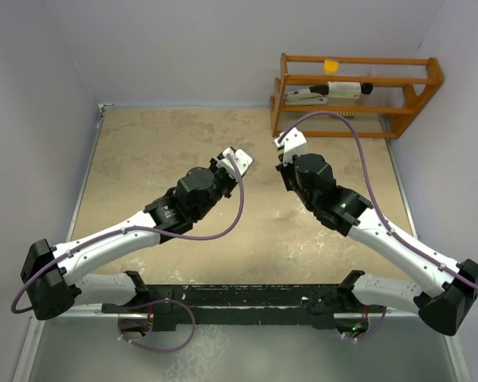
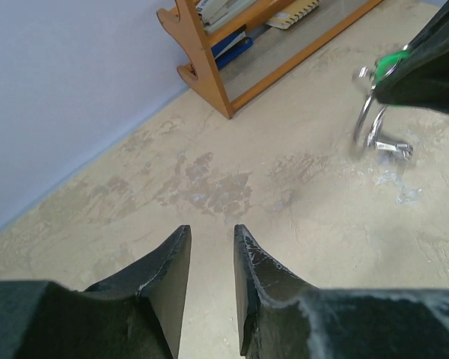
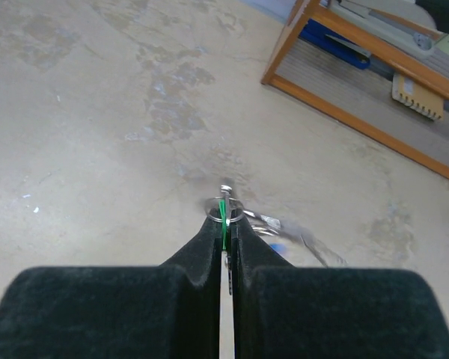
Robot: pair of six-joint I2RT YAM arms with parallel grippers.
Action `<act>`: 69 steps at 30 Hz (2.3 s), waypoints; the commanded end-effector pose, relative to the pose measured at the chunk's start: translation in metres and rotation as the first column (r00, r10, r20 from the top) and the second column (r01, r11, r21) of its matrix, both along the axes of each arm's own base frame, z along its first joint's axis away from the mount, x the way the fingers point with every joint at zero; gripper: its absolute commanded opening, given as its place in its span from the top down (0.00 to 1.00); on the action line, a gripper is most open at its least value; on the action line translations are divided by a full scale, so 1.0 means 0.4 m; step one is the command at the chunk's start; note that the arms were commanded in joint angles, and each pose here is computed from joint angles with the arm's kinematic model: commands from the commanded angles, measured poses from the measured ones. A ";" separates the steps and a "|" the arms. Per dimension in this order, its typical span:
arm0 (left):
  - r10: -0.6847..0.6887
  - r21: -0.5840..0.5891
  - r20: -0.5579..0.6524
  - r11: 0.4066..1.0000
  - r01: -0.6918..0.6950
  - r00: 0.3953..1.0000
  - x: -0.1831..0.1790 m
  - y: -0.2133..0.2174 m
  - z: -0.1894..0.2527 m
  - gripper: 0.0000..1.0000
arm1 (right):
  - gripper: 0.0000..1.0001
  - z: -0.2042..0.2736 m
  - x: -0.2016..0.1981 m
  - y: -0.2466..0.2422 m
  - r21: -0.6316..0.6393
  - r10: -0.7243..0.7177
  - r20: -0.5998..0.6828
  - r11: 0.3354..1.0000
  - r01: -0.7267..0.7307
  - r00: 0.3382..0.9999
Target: Remove the keys from the keyring
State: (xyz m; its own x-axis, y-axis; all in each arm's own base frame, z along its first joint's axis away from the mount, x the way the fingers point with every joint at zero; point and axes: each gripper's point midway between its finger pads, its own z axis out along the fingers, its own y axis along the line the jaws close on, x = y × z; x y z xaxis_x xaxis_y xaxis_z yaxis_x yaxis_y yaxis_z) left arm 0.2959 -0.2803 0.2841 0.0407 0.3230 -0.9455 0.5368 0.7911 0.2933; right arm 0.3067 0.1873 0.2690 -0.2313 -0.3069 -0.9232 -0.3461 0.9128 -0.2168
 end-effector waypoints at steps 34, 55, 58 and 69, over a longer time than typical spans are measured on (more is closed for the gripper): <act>-0.074 -0.427 0.199 0.891 0.154 0.977 -0.043 -0.039 0.128 0.44 | 1.00 0.121 -0.066 0.087 -0.205 0.113 -0.187 0.967 -0.151 0.976; -0.240 -0.407 0.337 0.835 0.371 0.910 -0.116 -0.081 0.078 0.33 | 1.00 0.133 -0.084 0.102 -0.232 0.123 -0.157 0.960 -0.158 0.980; -0.272 -0.387 0.351 0.829 0.404 0.896 -0.119 -0.103 0.084 0.33 | 1.00 0.133 -0.090 0.102 -0.230 0.129 -0.156 0.959 -0.163 0.979; -0.320 -0.366 0.386 0.808 0.462 0.865 -0.124 -0.141 0.082 0.39 | 1.00 0.131 -0.114 0.104 -0.230 0.147 -0.163 0.956 -0.182 0.976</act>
State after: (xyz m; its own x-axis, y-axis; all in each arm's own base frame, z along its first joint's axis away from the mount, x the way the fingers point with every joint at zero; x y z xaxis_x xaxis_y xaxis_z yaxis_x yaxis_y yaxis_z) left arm 0.2514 -0.3343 0.2742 0.2794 -0.1125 -0.9536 0.7717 0.6172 0.1533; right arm 0.2631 0.2325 0.3021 -0.3138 -0.5976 -0.7378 -0.5556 0.7457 -0.3677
